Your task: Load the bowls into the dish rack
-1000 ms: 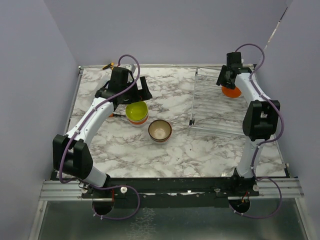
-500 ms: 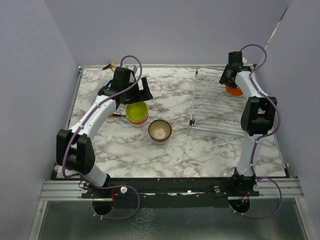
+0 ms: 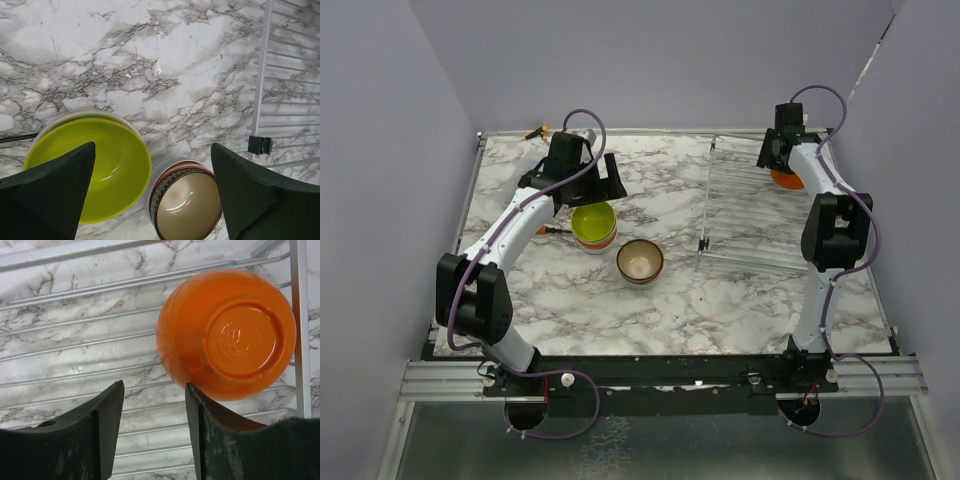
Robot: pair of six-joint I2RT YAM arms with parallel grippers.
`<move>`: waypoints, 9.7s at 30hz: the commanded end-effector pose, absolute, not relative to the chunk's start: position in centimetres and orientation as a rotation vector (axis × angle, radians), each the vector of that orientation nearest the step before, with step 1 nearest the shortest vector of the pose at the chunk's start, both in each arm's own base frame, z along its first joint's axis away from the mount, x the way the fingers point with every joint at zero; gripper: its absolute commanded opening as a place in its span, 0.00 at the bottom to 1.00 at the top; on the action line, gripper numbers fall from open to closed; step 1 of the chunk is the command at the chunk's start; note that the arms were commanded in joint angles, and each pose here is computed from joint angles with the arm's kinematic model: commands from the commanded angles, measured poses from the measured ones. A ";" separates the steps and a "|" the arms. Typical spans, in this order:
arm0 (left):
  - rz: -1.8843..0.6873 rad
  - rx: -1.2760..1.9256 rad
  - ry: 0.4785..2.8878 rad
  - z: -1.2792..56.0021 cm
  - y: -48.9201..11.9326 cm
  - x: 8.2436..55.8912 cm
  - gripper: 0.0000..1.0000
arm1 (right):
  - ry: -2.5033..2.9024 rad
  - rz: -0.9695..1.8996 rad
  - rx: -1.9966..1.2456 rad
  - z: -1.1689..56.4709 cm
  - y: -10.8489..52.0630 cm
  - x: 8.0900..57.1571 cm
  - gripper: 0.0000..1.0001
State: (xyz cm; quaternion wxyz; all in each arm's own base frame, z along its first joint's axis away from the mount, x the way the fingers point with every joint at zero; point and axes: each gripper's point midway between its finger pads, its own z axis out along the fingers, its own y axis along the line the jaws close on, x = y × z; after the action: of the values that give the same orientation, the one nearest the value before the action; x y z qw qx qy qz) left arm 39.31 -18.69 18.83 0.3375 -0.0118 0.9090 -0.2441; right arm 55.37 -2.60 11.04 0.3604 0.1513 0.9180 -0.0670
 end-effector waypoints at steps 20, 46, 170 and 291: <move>-0.619 0.041 2.484 17.4 -17.2 34.2 0.86 | 2.306 -0.255 0.371 11.7 -6.3 55.3 0.51; -0.684 0.106 2.659 12.5 -18.8 27.3 0.59 | 2.295 0.284 0.384 17.9 1.6 46.0 0.61; -0.953 0.278 2.350 26.1 -30.2 34.1 0.00 | 1.995 1.402 0.114 29.6 19.3 31.9 0.97; -0.688 -0.191 2.421 19.2 -17.6 38.4 0.99 | 2.144 -0.346 -0.558 18.0 8.4 52.7 0.90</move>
State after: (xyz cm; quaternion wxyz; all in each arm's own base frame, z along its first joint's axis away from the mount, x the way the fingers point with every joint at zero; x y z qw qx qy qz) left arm 38.94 -17.41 16.99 0.2871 -0.0864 0.9237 -0.2385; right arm 54.70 6.98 14.91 0.4229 -0.2434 0.8483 -0.2058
